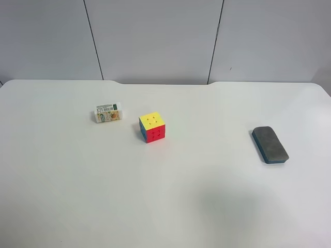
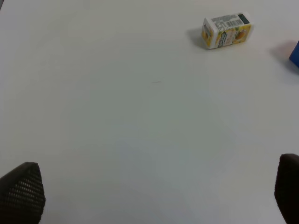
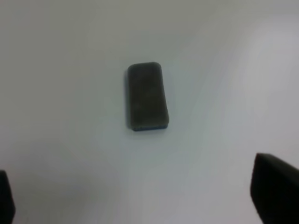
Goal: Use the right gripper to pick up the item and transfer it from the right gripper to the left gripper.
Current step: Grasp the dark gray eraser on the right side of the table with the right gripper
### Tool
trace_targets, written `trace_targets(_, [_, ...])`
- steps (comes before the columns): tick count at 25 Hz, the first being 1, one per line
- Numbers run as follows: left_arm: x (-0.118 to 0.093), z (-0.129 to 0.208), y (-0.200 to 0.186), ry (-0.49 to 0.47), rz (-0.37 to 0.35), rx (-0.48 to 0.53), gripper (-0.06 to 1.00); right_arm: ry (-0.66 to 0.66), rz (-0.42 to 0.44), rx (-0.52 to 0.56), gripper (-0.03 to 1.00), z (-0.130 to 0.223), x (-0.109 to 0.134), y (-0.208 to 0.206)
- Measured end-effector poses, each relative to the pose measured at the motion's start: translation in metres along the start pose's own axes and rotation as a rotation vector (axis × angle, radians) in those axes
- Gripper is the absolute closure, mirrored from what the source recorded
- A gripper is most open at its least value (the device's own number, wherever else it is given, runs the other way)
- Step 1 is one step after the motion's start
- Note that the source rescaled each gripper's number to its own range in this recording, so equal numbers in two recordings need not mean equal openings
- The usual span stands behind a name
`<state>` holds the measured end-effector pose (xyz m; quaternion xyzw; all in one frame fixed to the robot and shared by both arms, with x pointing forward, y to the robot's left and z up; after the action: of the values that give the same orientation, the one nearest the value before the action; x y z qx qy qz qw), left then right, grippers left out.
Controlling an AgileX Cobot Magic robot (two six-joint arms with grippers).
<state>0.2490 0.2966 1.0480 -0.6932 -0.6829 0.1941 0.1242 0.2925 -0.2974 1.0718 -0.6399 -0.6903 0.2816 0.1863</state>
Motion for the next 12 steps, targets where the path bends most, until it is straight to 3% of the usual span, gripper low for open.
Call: trace_targets(12, [0.0, 0.0, 0.0, 0.0, 0.0, 0.0, -0.06, 0.01, -0.052, 0.45, -0.03, -0.059, -0.007, 0.1])
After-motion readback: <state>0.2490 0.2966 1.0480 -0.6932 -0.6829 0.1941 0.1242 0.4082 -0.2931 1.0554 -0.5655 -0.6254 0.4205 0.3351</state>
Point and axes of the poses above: a point on each arm's last joint axis where the gripper is mounted, y pointing out along that axis toward the gripper, x along the wrist's bending axis when the last joint is at zero, z = x × y, the point moved 2 cm from there along y, pointing out along that axis toward the gripper, and after that the axes turned 7 degrees about -y, right-handed, at the moved point
